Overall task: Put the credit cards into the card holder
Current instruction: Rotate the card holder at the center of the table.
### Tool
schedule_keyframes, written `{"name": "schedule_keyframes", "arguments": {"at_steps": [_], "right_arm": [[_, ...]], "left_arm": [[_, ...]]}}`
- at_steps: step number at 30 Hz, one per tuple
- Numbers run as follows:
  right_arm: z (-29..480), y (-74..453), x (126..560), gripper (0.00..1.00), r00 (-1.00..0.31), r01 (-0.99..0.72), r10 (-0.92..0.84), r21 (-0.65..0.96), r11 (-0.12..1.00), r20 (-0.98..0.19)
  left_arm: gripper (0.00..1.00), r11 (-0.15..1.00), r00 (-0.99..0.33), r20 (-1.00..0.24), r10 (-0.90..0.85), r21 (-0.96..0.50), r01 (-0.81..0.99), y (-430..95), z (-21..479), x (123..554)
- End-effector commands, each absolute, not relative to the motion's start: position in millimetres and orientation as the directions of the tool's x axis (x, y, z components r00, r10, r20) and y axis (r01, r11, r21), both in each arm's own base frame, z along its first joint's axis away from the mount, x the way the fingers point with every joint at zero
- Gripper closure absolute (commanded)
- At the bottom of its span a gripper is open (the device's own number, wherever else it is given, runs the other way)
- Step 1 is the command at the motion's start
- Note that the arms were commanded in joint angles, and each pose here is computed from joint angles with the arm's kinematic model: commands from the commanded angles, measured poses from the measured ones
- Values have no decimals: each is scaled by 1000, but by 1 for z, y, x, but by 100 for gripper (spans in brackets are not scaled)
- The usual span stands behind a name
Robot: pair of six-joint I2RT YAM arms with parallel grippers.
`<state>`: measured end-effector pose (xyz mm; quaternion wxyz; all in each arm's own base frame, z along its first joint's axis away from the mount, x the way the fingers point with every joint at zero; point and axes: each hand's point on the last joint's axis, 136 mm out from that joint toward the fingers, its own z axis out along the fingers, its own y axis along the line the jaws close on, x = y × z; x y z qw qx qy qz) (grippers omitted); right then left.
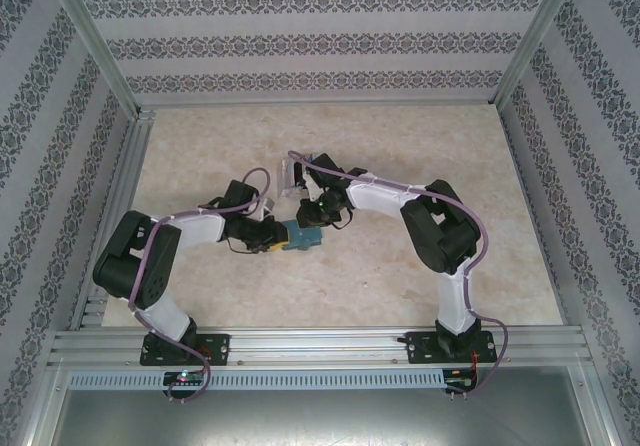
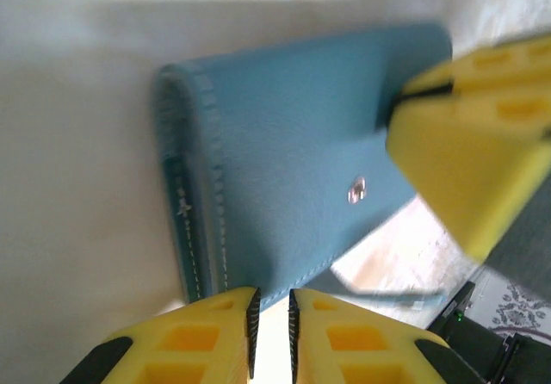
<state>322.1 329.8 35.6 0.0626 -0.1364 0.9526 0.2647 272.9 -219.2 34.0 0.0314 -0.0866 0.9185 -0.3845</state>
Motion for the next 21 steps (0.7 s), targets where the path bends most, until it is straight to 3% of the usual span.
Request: {"name": "schedule_keyframes", "arguments": {"at_steps": [1, 7, 13, 21], "right_arm": [[26, 311, 331, 79, -954, -291, -233, 406, 866, -187], [33, 332, 325, 80, -947, -322, -274, 471, 821, -169], [70, 330, 319, 78, -932, -360, -285, 493, 792, -224], [144, 320, 319, 74, -901, -400, -241, 473, 785, -361]], "left_arm": [[80, 700, -973, 40, -227, -688, -192, -235, 33, 254], [80, 695, -978, -50, -205, -711, -109, -259, 74, 262], [81, 839, -957, -225, -185, -543, -35, -218, 111, 286], [83, 796, -957, -207, -205, -605, -40, -218, 110, 332]]}}
